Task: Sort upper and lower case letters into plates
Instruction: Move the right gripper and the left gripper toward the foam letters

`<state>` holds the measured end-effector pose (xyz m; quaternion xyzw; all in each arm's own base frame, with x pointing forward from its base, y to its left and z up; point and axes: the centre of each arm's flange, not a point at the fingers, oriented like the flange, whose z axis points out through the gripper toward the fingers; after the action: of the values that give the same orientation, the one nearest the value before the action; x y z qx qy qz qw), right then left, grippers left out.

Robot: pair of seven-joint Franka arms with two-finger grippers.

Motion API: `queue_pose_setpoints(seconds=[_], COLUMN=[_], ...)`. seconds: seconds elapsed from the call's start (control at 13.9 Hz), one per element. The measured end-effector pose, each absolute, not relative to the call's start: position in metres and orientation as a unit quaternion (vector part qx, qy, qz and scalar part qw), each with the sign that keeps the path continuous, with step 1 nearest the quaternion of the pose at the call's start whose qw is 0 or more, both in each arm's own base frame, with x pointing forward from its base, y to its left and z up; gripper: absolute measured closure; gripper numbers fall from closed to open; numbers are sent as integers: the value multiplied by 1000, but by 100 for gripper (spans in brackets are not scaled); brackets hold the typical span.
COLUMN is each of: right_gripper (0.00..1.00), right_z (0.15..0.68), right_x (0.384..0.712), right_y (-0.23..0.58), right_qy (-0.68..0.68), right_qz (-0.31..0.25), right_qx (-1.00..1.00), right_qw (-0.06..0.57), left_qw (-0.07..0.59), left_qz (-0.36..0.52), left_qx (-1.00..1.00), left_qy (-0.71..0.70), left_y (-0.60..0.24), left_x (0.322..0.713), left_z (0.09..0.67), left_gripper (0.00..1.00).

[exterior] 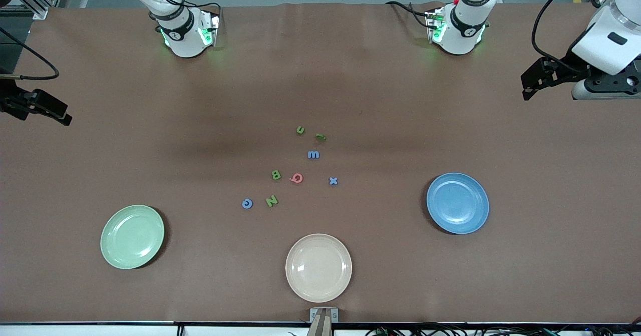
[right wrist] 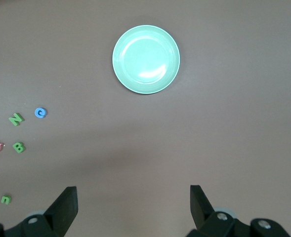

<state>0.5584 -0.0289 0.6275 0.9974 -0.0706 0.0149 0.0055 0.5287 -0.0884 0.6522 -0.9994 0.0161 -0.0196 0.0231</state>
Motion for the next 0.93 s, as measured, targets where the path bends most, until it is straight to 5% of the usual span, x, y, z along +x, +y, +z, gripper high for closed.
queue_pose_setpoints(seconds=[0.57, 0.93], right_gripper=[0, 0], right_z=[626, 558], right_x=[560, 596], right_y=[-25, 12], right_qy=[-67, -34], right_qz=[14, -35], right_qx=[998, 999], right_qw=[1, 1], left_qw=[22, 2], left_qz=[-9, -3], left_qx=[-999, -999], left_qy=[38, -41], left_y=[-116, -250], left_x=[534, 555], left_z=[638, 543], left_gripper=[0, 0])
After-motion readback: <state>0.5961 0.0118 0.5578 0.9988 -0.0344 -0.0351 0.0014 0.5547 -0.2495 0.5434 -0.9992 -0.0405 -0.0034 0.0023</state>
